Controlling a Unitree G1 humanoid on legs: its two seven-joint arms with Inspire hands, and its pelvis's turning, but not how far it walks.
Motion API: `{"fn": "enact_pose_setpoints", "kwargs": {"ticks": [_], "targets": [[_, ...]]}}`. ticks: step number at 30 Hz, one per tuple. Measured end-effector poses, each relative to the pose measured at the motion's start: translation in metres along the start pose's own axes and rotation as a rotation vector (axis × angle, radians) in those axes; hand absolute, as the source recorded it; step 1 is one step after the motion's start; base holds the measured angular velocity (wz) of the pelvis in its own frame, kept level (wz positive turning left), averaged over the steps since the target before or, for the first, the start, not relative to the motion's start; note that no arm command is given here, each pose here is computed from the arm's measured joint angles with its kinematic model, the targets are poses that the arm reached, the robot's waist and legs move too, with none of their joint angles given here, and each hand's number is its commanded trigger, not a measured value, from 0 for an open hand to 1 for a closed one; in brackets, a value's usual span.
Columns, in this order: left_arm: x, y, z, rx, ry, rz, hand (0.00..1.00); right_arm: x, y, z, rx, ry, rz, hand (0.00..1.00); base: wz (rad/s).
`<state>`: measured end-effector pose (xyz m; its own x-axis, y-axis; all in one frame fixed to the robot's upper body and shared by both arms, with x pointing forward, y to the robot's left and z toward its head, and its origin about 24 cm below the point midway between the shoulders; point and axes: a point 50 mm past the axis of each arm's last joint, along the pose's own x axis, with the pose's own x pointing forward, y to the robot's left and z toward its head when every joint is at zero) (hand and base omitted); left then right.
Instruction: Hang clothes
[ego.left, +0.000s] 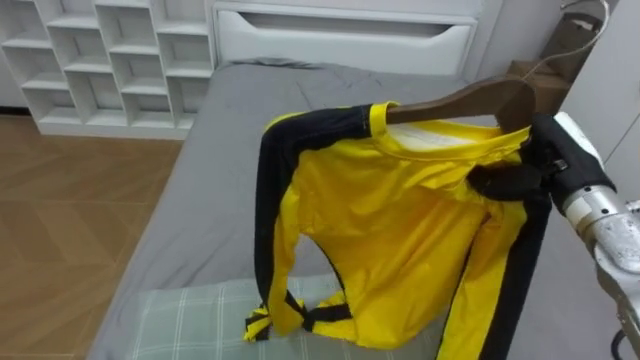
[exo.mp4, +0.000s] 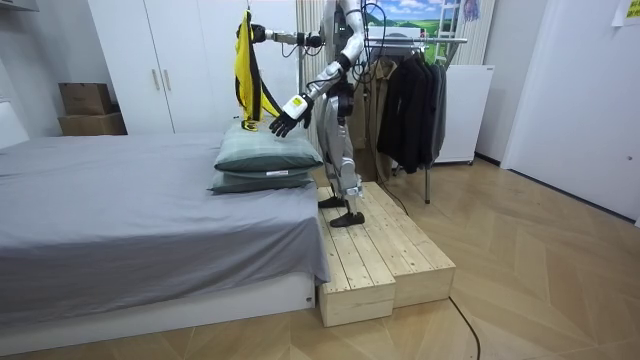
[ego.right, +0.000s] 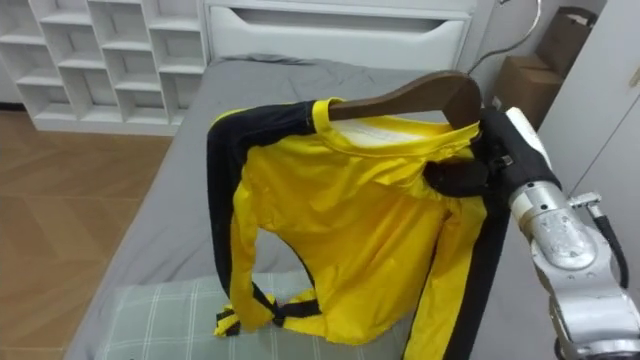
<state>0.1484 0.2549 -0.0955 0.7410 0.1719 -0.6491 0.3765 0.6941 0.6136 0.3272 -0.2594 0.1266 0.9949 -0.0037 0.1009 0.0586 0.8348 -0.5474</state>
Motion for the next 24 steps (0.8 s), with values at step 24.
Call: {"fn": "enact_pose_setpoints", "kwargs": {"ticks": [24], "targets": [[-0.008, -0.008, -0.021, -0.035, 0.072, 0.036, 0.0, -0.057, 0.006, -0.055, -0.145, 0.183, 0.042, 1.0, -0.35]]}}
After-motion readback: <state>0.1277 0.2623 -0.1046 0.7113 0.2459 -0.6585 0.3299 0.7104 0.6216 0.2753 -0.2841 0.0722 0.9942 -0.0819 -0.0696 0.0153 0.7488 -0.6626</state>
